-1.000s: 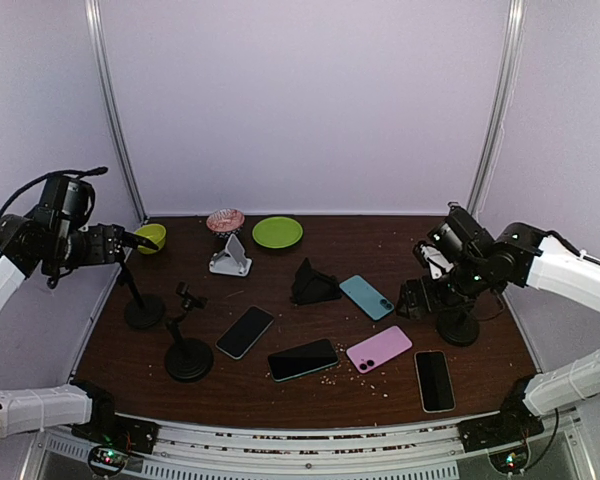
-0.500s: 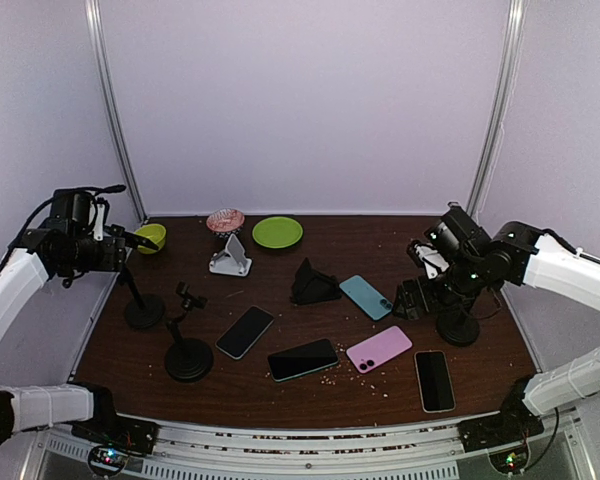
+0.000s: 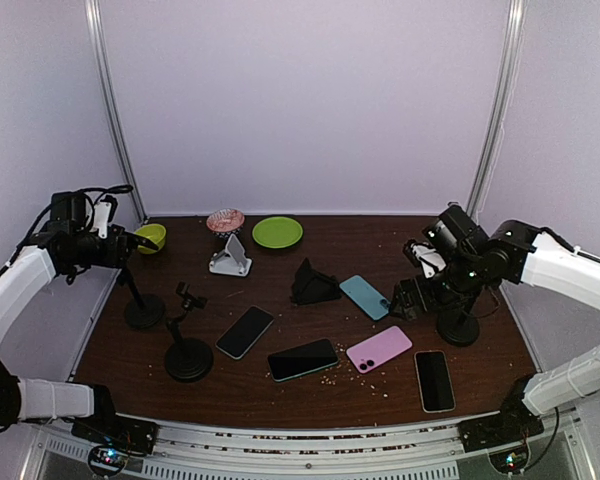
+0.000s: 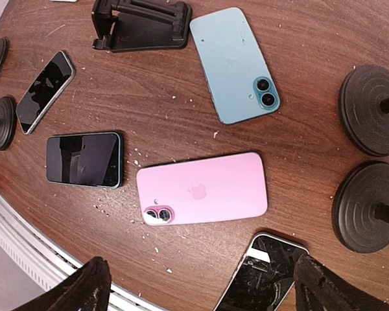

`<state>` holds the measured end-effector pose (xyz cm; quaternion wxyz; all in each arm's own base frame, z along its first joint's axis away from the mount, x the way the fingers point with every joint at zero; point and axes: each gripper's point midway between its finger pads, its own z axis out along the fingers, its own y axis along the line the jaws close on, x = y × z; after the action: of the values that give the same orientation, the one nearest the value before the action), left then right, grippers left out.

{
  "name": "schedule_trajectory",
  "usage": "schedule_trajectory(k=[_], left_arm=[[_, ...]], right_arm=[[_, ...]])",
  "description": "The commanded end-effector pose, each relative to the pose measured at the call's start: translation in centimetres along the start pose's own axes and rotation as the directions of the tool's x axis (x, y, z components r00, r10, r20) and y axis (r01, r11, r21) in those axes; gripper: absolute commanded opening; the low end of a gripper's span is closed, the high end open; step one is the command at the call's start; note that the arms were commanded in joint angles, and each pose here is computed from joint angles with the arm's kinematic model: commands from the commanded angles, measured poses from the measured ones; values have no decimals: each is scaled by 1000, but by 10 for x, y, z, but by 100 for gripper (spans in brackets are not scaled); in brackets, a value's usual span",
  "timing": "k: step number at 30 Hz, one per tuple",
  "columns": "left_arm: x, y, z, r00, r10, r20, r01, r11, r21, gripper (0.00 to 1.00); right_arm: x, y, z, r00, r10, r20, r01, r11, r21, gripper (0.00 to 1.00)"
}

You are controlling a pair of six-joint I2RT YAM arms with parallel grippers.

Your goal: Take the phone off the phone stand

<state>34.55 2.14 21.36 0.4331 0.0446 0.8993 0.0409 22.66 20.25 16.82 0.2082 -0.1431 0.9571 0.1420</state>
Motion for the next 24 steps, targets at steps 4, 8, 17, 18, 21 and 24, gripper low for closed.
schedule_trajectory(k=[4,8,17,18,21,24], left_arm=[[-22,-5,5,983,82,166,-94,994,62,69],[-26,-6,7,976,103,194,-120,990,78,67],[-29,0,17,974,98,204,-124,985,118,46],[-29,1,18,975,96,203,-121,985,120,41],[-29,0,19,975,98,200,-125,984,129,29],[-32,-3,15,970,101,219,-134,981,143,21]], right_arm=[[-15,14,-5,999,-21,30,22,999,-46,99],[-17,17,-4,999,-23,33,25,998,-58,99],[-18,20,-4,999,-26,34,29,997,-70,98],[-19,19,-4,999,-26,36,29,997,-70,99],[-19,20,-4,999,-28,34,30,997,-73,98],[-19,21,-4,999,-29,35,32,997,-77,98]])
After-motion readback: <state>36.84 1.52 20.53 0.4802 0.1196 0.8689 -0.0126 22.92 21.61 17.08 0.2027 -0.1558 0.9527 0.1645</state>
